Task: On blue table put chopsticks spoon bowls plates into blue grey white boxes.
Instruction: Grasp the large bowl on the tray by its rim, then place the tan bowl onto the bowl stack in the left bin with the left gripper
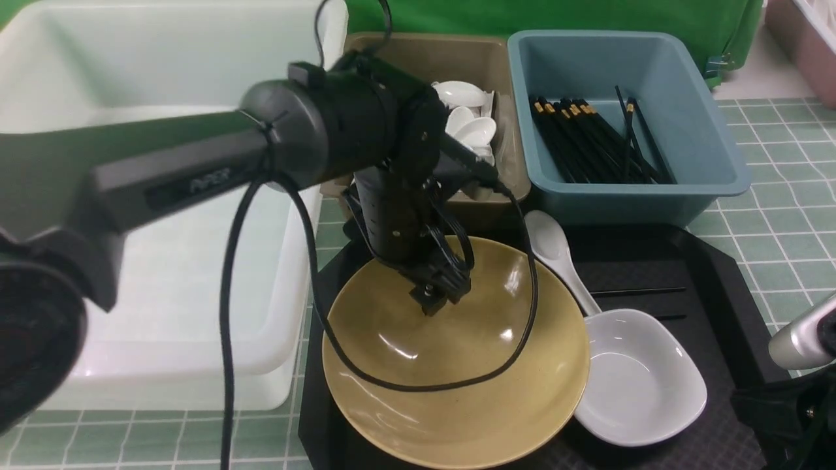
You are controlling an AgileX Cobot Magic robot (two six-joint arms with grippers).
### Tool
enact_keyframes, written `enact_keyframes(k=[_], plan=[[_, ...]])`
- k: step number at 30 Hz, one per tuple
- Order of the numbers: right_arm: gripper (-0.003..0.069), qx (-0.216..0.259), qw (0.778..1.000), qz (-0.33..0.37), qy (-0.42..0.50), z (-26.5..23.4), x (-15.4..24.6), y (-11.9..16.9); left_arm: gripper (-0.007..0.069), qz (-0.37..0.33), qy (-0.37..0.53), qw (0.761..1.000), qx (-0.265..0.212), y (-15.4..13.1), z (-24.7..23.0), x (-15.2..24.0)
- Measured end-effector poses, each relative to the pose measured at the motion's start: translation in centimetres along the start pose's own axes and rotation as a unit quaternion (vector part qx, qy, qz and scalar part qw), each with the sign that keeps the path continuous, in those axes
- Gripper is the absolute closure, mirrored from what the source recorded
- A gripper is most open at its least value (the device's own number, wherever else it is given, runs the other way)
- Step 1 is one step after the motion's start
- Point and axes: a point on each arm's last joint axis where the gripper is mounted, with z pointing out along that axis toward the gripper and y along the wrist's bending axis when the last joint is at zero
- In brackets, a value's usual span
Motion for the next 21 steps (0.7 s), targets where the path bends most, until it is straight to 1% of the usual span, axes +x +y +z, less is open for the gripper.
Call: enact_keyframes(k=[1, 2, 3, 5, 7, 9, 10, 12, 14, 15, 17, 19, 21], plan=[[0.062, 0.0, 1.0, 0.0, 0.0, 0.0, 0.0, 0.0, 0.0131, 0.007, 0.007, 1.0, 0.008, -0.1, 0.4, 0.0], [0.062, 0.0, 1.0, 0.0, 0.0, 0.0, 0.0, 0.0, 0.014, 0.009, 0.008, 1.0, 0.009, -0.2, 0.4, 0.1], [0.062, 0.0, 1.0, 0.0, 0.0, 0.0, 0.0, 0.0, 0.0223, 0.019, 0.014, 1.0, 0.012, -0.2, 0.7, 0.1], [0.0617, 0.0, 1.0, 0.0, 0.0, 0.0, 0.0, 0.0, 0.0312, 0.02, 0.016, 0.999, 0.023, -0.2, 0.2, 0.2], [0.0617, 0.0, 1.0, 0.0, 0.0, 0.0, 0.0, 0.0, 0.0367, 0.018, 0.014, 0.999, 0.027, -0.2, -0.5, 0.2], [0.0616, 0.0, 1.0, 0.0, 0.0, 0.0, 0.0, 0.0, 0.0404, 0.01, 0.016, 0.999, 0.028, -0.2, -1.3, 0.1], [0.0616, 0.0, 1.0, 0.0, 0.0, 0.0, 0.0, 0.0, 0.0407, 0.008, 0.016, 0.999, 0.029, -0.2, -1.3, 0.1], [0.0615, 0.0, 1.0, 0.0, 0.0, 0.0, 0.0, 0.0, 0.0463, -0.003, 0.012, 0.999, 0.037, -0.3, -2.8, 0.2], [0.0613, 0.0, 1.0, 0.0, 0.0, 0.0, 0.0, 0.0, 0.0554, -0.008, -0.01, 0.999, 0.043, -0.4, -4.8, 0.3], [0.0612, 0.0, 1.0, 0.001, -0.001, 0.0, 0.0, 0.0, 0.0587, -0.007, -0.029, 0.999, 0.039, -0.3, -6.0, 0.4], [0.0611, 0.0, 1.0, 0.001, -0.001, 0.0, 0.0, 0.0, 0.061, -0.002, -0.066, 0.997, 0.035, -0.1, -8.2, 0.6], [0.061, 0.0, 1.0, 0.001, -0.001, 0.0, 0.0, 0.0, 0.0618, 0.005, -0.123, 0.992, 0.023, 0.8, -11.8, 1.4], [0.061, 0.0, 1.0, 0.001, -0.001, 0.0, 0.0, 0.0, 0.0619, 0.0, -0.147, 0.989, 0.024, 1.4, -13.4, 1.9]])
